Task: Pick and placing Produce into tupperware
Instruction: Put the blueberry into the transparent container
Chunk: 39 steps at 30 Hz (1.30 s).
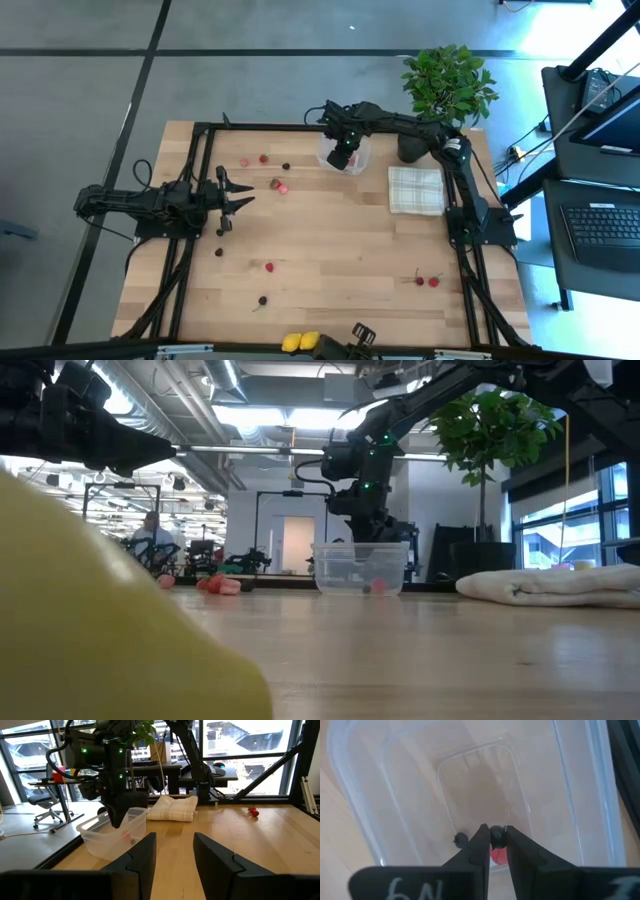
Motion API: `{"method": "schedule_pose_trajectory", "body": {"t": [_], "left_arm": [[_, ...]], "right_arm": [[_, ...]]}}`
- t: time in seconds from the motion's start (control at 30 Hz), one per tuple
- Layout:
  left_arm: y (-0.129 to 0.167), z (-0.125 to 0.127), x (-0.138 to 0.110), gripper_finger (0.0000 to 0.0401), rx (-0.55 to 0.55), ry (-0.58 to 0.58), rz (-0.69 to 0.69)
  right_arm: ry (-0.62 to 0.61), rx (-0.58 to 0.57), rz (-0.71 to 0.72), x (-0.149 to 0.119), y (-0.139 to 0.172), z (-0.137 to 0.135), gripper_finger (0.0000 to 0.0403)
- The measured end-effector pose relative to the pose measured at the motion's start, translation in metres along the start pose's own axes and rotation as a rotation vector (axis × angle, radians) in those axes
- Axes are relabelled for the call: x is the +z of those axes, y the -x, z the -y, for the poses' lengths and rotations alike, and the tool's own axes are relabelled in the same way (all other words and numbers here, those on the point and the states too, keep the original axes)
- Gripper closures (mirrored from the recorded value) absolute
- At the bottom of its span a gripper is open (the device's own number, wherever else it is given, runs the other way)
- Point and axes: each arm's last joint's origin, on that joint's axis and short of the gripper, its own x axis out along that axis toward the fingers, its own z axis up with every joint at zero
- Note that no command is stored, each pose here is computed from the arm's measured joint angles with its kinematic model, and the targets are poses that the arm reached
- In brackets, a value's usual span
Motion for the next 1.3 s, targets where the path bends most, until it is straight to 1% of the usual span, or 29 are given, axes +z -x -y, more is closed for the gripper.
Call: {"method": "schedule_pose_trajectory", "body": {"t": [0.27,0.7,1.3], "left_arm": [[0.000,0.000,0.000,0.0277,0.000,0.000,0.000],[0.000,0.000,0.000,0.0277,0.000,0.000,0.000],[0.000,0.000,0.000,0.0277,0.003,0.000,0.000]], "right_arm": [[0.021,0.003,-0.005,0.000,-0.003,-0.006,0.0350],[0.049,0.004,-0.059,-0.001,-0.026,-0.009,0.0350],[0.051,0.004,-0.064,-0.001,-0.029,-0.009,0.0350]]}}
